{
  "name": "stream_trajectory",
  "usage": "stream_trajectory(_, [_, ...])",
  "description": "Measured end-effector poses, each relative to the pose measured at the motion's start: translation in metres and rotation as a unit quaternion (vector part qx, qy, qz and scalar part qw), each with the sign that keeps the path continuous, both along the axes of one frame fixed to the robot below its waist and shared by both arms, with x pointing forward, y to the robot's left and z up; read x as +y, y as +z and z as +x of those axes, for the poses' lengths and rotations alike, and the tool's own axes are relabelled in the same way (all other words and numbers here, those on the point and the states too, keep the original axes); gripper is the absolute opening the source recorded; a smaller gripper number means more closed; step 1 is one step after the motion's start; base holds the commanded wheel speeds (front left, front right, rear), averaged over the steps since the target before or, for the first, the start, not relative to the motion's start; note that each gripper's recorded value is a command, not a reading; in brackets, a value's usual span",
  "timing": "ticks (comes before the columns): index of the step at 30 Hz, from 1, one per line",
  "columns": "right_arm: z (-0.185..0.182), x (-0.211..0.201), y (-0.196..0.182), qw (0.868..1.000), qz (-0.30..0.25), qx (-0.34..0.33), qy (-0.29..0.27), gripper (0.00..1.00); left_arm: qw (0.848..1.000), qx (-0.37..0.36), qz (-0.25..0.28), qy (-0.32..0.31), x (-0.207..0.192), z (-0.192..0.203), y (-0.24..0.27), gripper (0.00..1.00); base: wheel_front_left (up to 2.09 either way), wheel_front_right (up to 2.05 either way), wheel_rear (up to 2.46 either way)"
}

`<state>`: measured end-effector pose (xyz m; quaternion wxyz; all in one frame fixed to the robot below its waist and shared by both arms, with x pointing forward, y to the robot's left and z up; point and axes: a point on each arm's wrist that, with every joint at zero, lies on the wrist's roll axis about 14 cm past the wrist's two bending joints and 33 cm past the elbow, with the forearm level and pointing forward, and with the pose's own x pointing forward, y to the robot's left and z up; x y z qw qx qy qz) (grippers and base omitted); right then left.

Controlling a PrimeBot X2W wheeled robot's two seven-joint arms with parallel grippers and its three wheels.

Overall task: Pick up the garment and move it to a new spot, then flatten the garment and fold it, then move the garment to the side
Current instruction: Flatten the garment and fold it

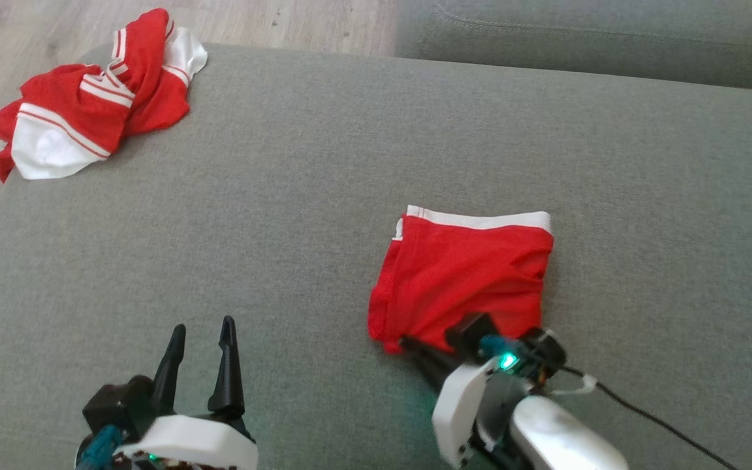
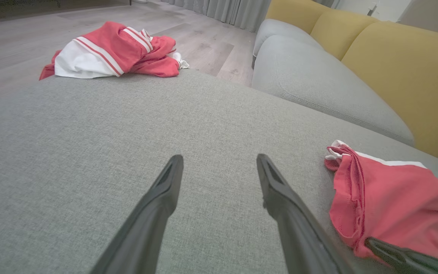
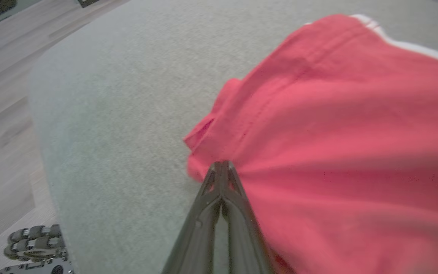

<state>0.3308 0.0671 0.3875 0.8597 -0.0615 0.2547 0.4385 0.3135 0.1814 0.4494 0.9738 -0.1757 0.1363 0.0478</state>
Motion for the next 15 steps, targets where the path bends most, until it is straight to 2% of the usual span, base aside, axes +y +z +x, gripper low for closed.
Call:
stream_trajectory(4, [-0.019,0.015,-0.004,0.999,0.007,0.020,0.032,0.00,1.000,0.005,0.001,0.006,0.003,-0.001,-0.003,1.00,0.00,0.00,0.00])
stream_trajectory(8, [-0.022,0.020,-0.005,0.999,0.004,0.020,0.048,0.00,1.000,0.005,0.002,0.007,0.004,-0.001,-0.003,1.00,0.00,0.00,0.00])
stream_trajectory(15, [-0.001,0.022,0.036,0.997,0.061,-0.043,0.022,0.00,1.000,-0.013,0.003,-0.002,-0.001,0.005,0.005,1.00,0.00,0.00,0.00])
